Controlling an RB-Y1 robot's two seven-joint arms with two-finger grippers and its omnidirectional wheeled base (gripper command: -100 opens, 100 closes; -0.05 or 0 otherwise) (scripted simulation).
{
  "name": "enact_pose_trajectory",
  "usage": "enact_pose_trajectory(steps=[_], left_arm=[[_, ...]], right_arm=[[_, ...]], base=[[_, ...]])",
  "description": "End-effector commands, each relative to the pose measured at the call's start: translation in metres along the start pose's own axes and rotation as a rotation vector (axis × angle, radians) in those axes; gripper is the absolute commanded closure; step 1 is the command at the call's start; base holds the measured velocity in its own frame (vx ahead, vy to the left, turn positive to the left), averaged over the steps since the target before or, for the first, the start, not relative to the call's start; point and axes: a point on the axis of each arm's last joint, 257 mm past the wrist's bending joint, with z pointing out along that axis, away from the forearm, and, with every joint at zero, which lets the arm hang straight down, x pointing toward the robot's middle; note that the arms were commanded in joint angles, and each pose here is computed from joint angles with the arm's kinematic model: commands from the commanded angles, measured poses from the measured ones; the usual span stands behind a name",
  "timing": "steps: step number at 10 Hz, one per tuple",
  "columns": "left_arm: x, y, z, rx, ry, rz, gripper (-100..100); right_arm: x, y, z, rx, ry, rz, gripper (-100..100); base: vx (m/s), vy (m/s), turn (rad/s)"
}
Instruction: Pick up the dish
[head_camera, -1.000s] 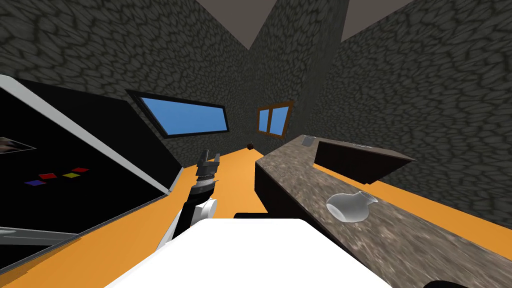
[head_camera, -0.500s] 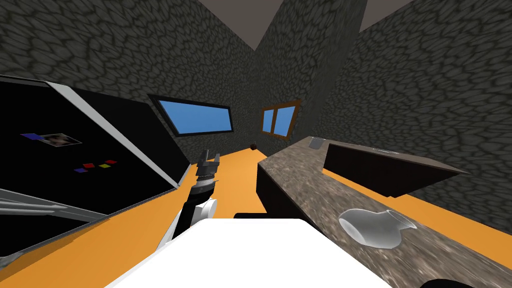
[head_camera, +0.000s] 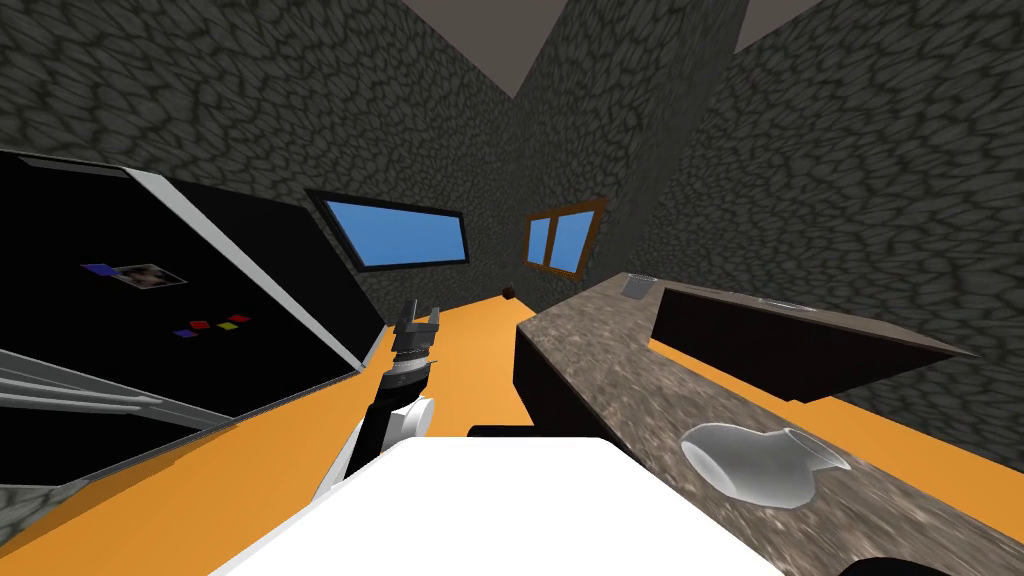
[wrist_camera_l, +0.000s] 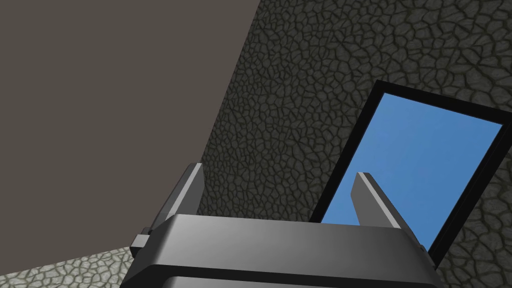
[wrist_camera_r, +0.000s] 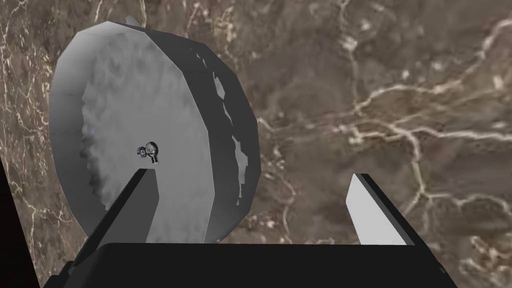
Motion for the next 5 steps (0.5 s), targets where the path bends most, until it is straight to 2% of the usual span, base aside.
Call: enact_pose_trajectory(steps=[1, 5], left_arm=[[0.0000, 0.0000, 0.0000, 0.000, 0.000, 0.000, 0], [0.0000, 0.0000, 0.0000, 0.000, 0.000, 0.000, 0]], right_arm=[[0.0000, 0.0000, 0.0000, 0.000, 0.000, 0.000, 100], [0.0013, -0.0070, -0.0016, 0.013, 0.005, -0.002, 100]], base=[[0.000, 0.000, 0.000], [-0.002, -0.002, 0.006]])
